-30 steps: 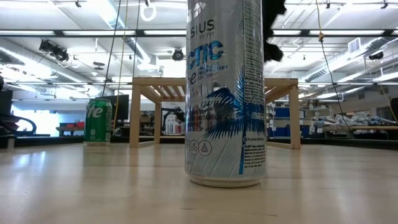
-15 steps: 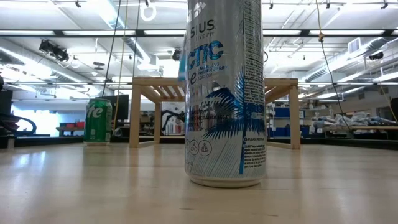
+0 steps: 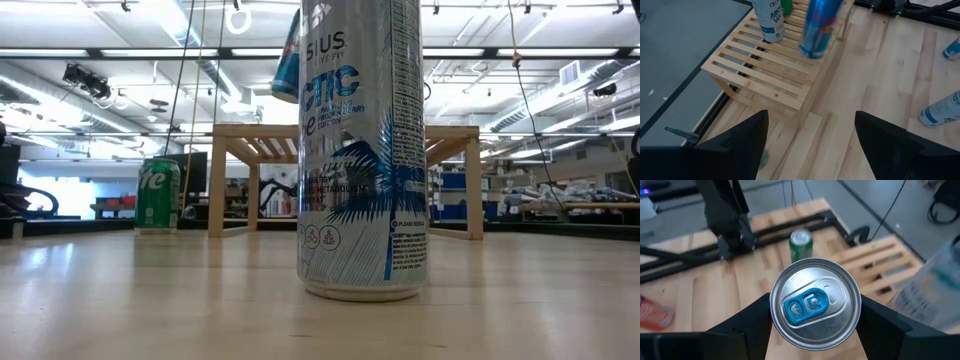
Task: Place canned beverage on shelf
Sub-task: Put the top blue soda can on the shelf
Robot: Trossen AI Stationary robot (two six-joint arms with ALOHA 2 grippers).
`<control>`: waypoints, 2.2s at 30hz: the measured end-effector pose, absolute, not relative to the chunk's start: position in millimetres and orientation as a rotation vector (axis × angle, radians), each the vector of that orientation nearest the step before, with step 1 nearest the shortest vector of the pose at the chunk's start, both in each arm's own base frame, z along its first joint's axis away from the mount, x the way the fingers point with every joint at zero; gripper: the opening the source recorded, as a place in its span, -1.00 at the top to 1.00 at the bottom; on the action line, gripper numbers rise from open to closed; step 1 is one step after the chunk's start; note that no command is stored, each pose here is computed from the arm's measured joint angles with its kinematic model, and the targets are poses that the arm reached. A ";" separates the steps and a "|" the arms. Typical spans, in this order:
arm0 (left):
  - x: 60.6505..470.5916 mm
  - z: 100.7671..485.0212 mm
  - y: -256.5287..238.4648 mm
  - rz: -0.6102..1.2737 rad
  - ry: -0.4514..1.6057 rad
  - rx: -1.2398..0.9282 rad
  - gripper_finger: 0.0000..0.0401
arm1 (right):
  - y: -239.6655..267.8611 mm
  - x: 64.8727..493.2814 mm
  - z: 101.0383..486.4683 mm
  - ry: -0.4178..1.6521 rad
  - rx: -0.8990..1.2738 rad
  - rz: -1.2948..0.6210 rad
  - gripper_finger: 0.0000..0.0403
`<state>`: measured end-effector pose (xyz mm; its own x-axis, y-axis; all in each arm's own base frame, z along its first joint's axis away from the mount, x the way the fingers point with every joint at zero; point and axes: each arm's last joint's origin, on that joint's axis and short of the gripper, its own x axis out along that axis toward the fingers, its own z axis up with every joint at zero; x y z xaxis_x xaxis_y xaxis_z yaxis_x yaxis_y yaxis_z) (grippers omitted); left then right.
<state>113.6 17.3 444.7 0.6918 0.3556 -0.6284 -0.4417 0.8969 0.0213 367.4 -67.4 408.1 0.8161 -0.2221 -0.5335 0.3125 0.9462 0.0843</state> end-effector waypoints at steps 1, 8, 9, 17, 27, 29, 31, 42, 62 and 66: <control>113.5 444.7 17.3 0.447 0.672 -0.136 -0.49 | -71.3 367.2 409.2 0.536 0.162 -0.283 -0.23; 115.7 446.9 17.6 0.446 0.642 -0.139 -0.49 | -91.4 366.0 415.1 0.473 0.131 -0.232 -0.23; 116.5 447.9 17.7 0.445 0.629 -0.137 -0.49 | -92.5 366.0 415.6 0.468 0.121 -0.224 -0.23; 139.1 453.3 19.7 0.428 0.554 -0.087 -0.49 | -99.6 381.0 400.4 0.492 0.045 -0.135 -0.23; 177.4 440.8 45.6 0.524 0.644 -0.018 -0.49 | -110.0 396.8 401.5 0.506 -0.004 -0.126 -0.24; 177.6 439.2 51.3 0.551 0.658 -0.024 -0.49 | -111.0 402.5 395.5 0.548 0.004 -0.119 -0.23; 178.1 438.9 55.6 0.567 0.658 -0.033 -0.49 | -110.8 409.6 386.6 0.593 0.006 -0.108 -0.24; 176.0 438.4 58.9 0.569 0.665 -0.049 -0.49 | -109.6 419.0 377.9 0.622 0.010 -0.098 -0.24; 175.8 437.4 57.9 0.540 0.677 -0.061 -0.49 | -113.1 426.7 373.5 0.592 -0.022 -0.098 -0.38; 175.8 437.3 57.9 0.540 0.677 -0.060 -0.49 | -113.2 427.8 373.4 0.582 -0.024 -0.098 -0.39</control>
<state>175.8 57.9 437.3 0.6477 0.4556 -0.6106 -0.4939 0.8614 0.1188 427.8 -113.2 373.4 0.8309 -0.0991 -0.5476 0.0852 0.9951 -0.0507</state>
